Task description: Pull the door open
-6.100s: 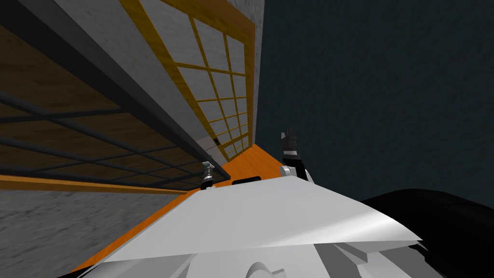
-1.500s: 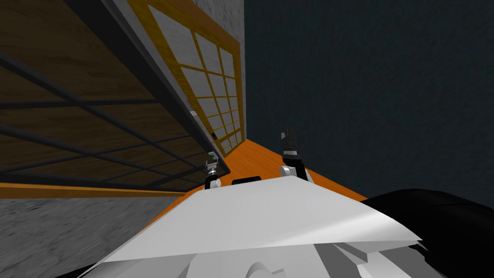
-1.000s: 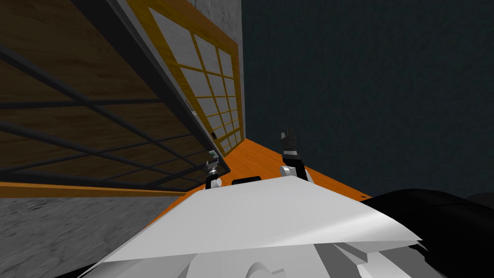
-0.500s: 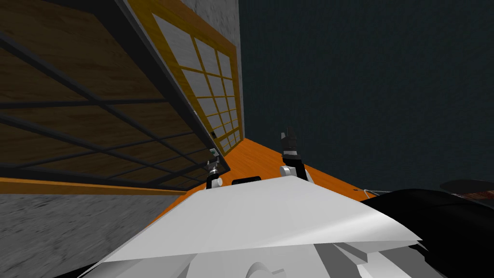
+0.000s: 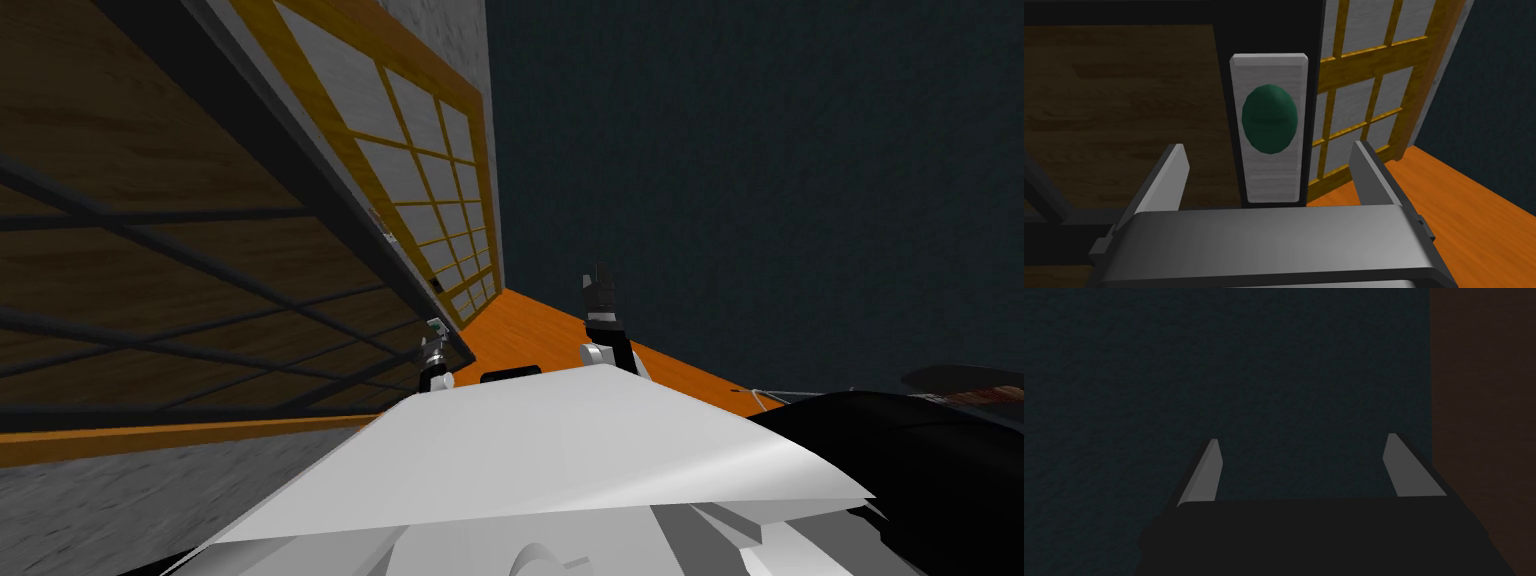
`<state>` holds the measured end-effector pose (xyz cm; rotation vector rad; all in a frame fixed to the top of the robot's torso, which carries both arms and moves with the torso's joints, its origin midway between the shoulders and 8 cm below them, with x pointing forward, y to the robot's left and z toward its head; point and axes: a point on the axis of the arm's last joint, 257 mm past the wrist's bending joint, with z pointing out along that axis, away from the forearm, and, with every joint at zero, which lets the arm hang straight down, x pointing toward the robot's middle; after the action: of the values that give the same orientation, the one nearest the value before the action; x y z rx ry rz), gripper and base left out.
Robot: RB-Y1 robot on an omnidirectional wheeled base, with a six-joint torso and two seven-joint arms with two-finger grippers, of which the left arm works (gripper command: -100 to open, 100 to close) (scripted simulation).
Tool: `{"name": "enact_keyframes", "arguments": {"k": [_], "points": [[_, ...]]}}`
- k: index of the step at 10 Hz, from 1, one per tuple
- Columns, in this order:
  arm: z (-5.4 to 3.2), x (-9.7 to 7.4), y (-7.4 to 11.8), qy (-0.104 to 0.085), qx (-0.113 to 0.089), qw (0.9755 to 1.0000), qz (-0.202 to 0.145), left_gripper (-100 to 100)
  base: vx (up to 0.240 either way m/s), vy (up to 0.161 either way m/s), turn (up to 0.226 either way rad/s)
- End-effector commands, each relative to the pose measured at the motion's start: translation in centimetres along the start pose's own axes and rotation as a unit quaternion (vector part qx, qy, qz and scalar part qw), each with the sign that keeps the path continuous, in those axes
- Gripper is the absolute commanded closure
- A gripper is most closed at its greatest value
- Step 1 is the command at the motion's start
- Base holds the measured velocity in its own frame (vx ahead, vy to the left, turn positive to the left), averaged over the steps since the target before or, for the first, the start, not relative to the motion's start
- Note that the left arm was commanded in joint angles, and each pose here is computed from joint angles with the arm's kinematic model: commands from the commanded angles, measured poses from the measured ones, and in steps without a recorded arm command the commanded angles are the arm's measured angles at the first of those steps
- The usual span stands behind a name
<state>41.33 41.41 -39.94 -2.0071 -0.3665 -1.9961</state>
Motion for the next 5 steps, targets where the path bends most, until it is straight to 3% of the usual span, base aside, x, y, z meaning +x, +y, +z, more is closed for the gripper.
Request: {"name": "enact_keyframes", "arguments": {"k": [1, 3, 4, 5], "points": [[-0.14, 0.0, -2.1, 0.001, 0.009, 1.0000, -0.001, -100, 0.218, 0.021, -0.106], [-0.20, 0.0, -3.1, 0.001, 0.013, 0.9999, -0.002, -100, 0.114, 0.000, -0.050], [-0.13, 0.1, -2.6, 0.001, 0.011, 0.9999, -0.001, -100, 0.044, 0.000, -0.010], [-0.13, 0.1, -2.6, 0.001, 0.011, 0.9999, -0.001, 100, -0.004, 0.000, 0.011]]}}
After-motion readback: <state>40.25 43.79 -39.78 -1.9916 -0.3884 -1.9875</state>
